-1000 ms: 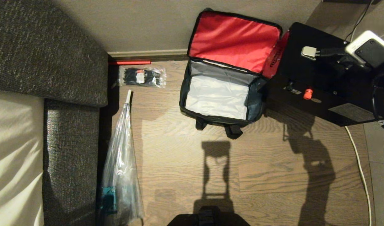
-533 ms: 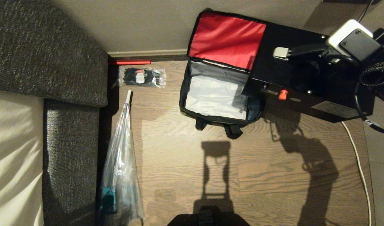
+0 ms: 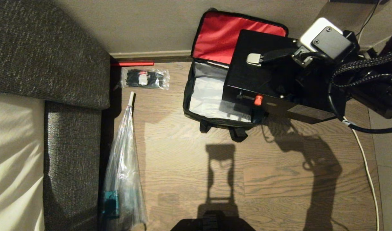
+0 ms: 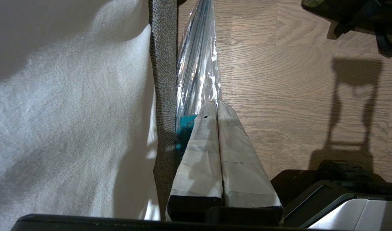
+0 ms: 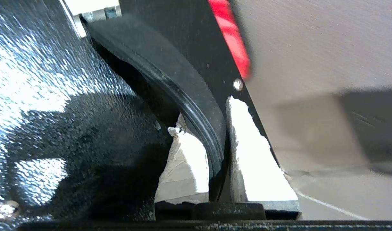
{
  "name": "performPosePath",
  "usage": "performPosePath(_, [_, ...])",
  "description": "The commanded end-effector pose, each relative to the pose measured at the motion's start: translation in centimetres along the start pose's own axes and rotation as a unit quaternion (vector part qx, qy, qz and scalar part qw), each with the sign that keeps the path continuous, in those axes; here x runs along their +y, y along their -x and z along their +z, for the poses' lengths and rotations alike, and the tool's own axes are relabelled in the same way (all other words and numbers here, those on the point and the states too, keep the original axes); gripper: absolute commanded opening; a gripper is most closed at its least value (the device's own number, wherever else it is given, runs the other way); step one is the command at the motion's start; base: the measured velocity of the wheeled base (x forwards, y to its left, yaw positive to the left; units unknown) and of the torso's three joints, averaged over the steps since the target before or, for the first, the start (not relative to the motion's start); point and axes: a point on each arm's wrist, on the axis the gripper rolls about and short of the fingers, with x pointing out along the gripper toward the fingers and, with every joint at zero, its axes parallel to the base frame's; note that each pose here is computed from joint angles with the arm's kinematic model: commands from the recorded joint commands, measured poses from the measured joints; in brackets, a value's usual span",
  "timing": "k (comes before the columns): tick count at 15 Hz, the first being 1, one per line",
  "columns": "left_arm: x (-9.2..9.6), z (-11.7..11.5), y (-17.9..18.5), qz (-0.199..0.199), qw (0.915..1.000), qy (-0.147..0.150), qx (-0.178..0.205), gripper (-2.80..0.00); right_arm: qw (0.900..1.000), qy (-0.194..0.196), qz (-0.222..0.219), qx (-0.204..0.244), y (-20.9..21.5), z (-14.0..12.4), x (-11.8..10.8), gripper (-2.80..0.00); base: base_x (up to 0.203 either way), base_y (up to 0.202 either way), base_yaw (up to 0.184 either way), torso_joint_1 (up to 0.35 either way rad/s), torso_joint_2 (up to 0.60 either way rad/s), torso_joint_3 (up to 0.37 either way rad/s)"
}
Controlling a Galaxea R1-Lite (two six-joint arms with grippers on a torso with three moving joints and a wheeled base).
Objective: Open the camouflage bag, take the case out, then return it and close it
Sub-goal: Place the black box back
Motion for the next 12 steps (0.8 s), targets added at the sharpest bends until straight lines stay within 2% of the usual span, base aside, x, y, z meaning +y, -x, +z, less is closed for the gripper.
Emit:
performPosePath(1, [0.0, 0.0, 0.0, 0.0, 1.0, 0.0, 0.0, -2.8, 0.999, -0.021, 0.025, -0.029, -0.8, 1.7, 1.7, -2.8, 0.0, 0.0, 0.0, 0.0, 0.0, 0.0])
performPosePath(3, [0.0, 0.0, 0.0, 0.0, 1.0, 0.0, 0.0, -2.8, 0.997, -0.044, 0.041, -0.044, -1.2, 2.8, 2.7, -2.8, 0.0, 0.0, 0.0, 0.0, 0.0, 0.0])
performPosePath(6, [0.0, 0.0, 0.0, 0.001, 1.0, 0.0, -0.001, -2.8, 0.995, -0.055, 0.066, -0.042, -1.6, 3.1, 3.7, -2.8, 0.0, 0.0, 0.0, 0.0, 0.0, 0.0])
performPosePath(9, [0.0, 0.0, 0.0, 0.0, 1.0, 0.0, -0.001, -2.8, 0.988, -0.073, 0.114, -0.072, -2.1, 3.4, 4.9, -2.8, 0.0, 0.0, 0.0, 0.0, 0.0, 0.0])
performPosePath(12, [0.0, 0.0, 0.0, 0.0, 1.0, 0.0, 0.0, -2.8, 0.986, -0.087, 0.123, -0.07, -2.3, 3.4, 5.0, -2.8, 0.0, 0.0, 0.0, 0.0, 0.0, 0.0])
